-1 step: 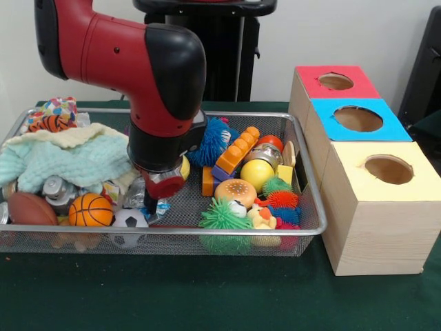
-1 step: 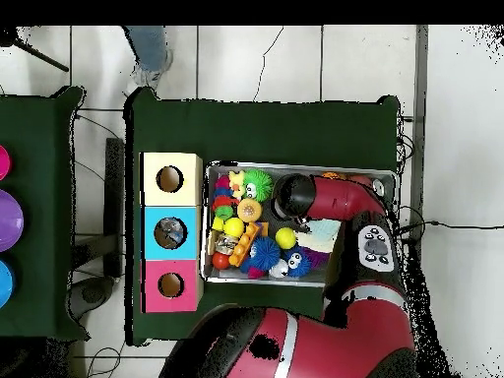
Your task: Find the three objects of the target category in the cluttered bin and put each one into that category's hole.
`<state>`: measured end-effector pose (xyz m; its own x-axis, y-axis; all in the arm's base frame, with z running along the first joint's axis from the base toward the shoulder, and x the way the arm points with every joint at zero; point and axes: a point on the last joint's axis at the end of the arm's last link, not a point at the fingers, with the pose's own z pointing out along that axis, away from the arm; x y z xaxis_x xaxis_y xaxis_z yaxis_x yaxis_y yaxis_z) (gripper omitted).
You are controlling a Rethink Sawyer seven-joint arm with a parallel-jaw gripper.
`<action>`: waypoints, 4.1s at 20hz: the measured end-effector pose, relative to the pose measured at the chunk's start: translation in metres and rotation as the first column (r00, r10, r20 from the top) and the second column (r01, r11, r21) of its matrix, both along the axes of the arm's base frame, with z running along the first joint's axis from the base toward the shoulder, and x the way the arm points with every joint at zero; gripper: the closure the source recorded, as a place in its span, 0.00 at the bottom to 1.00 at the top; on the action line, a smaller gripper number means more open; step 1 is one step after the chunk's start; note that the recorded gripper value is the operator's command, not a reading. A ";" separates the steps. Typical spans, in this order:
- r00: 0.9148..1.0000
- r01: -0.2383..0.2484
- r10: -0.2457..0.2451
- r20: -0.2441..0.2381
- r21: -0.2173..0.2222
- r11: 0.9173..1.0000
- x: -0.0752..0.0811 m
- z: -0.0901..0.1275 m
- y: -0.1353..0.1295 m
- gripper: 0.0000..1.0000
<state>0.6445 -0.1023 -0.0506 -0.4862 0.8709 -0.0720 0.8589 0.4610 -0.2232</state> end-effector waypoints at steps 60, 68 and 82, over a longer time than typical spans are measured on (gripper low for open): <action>0.997 -0.059 0.070 0.039 -0.240 0.969 -0.067 0.025 0.070 0.00; 0.992 -0.052 0.088 0.093 -0.332 0.942 -0.083 0.008 0.032 0.00; 0.987 0.082 -0.035 0.157 -0.308 0.948 -0.090 0.003 0.010 0.00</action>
<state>0.5544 -0.0925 -0.0476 -0.3986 0.8196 -0.4116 0.9163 0.3367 -0.2168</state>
